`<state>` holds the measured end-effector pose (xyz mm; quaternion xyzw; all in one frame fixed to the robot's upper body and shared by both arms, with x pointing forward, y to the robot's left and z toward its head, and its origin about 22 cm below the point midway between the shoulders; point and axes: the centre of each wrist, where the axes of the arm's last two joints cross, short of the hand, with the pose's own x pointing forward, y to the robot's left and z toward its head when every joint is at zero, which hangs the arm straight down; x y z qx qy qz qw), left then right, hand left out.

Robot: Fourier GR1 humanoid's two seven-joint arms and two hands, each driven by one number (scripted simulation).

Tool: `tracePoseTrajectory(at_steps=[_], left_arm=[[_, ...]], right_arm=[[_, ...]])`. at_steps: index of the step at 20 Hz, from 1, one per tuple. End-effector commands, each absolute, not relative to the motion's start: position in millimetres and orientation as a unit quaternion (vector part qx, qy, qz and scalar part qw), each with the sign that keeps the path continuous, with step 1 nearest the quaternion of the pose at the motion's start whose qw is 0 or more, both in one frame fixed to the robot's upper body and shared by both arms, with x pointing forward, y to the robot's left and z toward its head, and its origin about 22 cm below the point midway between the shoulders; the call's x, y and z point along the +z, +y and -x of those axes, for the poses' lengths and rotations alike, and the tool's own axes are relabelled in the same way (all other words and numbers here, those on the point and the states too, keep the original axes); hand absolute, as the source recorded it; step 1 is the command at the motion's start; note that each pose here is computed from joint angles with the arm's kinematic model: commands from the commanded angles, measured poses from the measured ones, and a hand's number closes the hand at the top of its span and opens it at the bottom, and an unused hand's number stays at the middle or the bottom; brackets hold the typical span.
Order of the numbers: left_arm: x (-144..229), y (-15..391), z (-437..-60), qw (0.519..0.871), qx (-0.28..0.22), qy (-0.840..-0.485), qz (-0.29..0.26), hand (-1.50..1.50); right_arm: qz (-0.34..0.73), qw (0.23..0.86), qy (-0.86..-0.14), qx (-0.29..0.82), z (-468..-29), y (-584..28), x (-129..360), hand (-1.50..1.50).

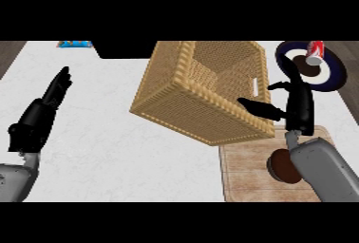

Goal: Pick the cupcake from the cutting board and place it in the basket

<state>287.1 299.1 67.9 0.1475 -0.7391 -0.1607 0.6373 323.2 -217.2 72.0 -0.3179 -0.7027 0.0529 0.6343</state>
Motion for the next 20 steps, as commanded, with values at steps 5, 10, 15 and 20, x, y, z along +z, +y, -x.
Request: tracePoseTrajectory(at_steps=[5,10,15,20], left_arm=[[71,300,-288,0.635,-0.163,-0.741,-0.145,0.00],[66,296,-283,0.633,-0.165,-0.743,-0.144,0.00],[63,294,-282,0.634,-0.157,-0.744,-0.140,0.00],[69,298,-286,0.634,-0.148,-0.746,-0.139,0.00]], right_arm=[[0.392,0.717,-0.479,0.321,-327,-257,101,-1.50],[0.359,0.748,-0.383,0.406,-329,-245,166,-1.50],[0.335,0.773,-0.318,0.435,-320,-238,223,-1.50],[0.318,0.785,-0.295,0.442,-298,-246,231,-1.50]])
